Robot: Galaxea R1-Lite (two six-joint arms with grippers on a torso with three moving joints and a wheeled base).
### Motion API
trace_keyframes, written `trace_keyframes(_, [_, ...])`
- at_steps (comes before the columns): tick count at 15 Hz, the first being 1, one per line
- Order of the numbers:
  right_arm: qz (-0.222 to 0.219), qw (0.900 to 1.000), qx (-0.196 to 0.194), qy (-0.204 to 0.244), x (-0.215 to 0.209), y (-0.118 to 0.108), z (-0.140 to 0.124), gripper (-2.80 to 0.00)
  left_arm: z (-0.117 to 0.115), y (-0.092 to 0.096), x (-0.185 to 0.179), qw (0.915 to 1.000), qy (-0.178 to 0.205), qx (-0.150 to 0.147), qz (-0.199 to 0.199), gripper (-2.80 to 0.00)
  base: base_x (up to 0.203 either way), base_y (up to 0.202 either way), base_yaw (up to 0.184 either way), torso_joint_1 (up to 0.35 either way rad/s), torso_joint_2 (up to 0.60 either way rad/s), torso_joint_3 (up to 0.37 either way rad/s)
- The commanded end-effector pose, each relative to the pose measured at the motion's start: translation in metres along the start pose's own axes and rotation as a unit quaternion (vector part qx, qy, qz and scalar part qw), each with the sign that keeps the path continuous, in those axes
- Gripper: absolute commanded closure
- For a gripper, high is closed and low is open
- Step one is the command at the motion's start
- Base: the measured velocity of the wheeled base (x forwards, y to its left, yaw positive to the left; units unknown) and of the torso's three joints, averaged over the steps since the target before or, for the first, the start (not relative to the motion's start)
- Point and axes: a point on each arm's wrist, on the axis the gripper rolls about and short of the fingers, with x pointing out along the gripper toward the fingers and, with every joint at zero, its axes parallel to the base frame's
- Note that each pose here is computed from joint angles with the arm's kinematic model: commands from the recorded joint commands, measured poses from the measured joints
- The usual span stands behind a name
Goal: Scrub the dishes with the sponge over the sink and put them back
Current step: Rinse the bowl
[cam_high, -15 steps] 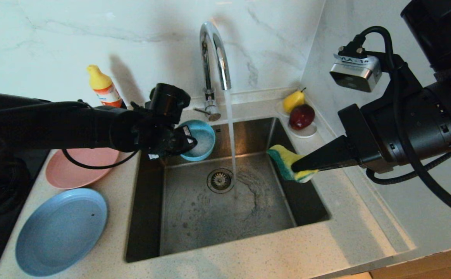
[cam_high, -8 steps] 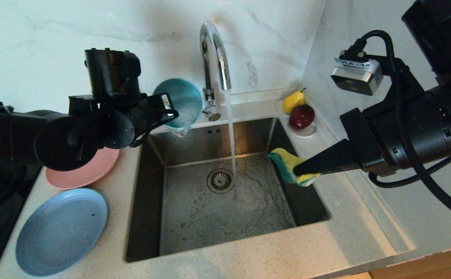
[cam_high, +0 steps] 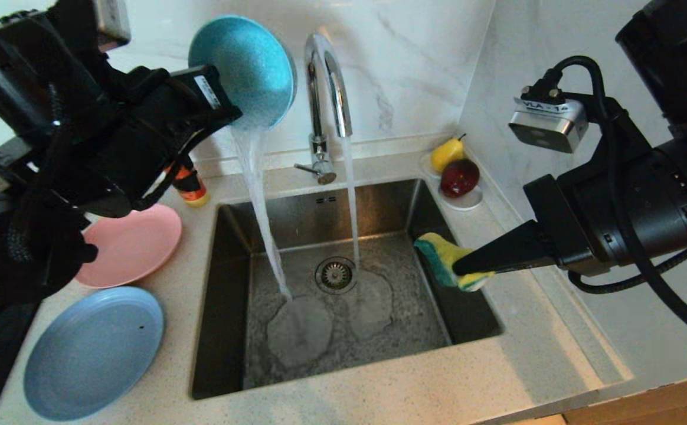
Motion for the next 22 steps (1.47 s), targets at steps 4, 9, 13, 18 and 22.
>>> trace_keyframes(4, [0.001,1.000,0.003,0.002,-0.001,-0.001,-0.001,0.00,0.046,0.005,-0.024,0.9954,-0.082,-0.018,-0.045,0.00,0.000,0.000,0.000,0.000,0.00,0.000])
trace_keyframes(9, [0.001,1.000,0.002,0.002,0.002,-0.001,0.002,0.00,0.053,0.009,-0.039,0.9903,-0.120,0.008,-0.071,0.00,0.000,0.000,0.000,0.000,0.00,0.000])
trace_keyframes(13, [-0.004,1.000,0.008,0.014,0.011,-0.005,0.002,0.00,0.048,0.010,-0.042,0.9916,-0.106,0.005,-0.073,0.00,0.000,0.000,0.000,0.000,0.00,0.000])
trace_keyframes(18, [0.003,1.000,0.002,0.000,0.000,0.000,0.001,0.00,0.012,0.027,-0.049,0.9903,0.119,0.059,-0.039,0.00,0.000,0.000,0.000,0.000,0.00,0.000])
trace_keyframes(22, [0.000,1.000,0.004,0.005,-0.001,-0.002,-0.003,0.00,0.020,0.048,-0.075,0.9410,0.333,0.056,0.021,0.00,0.000,0.000,0.000,0.000,0.00,0.000])
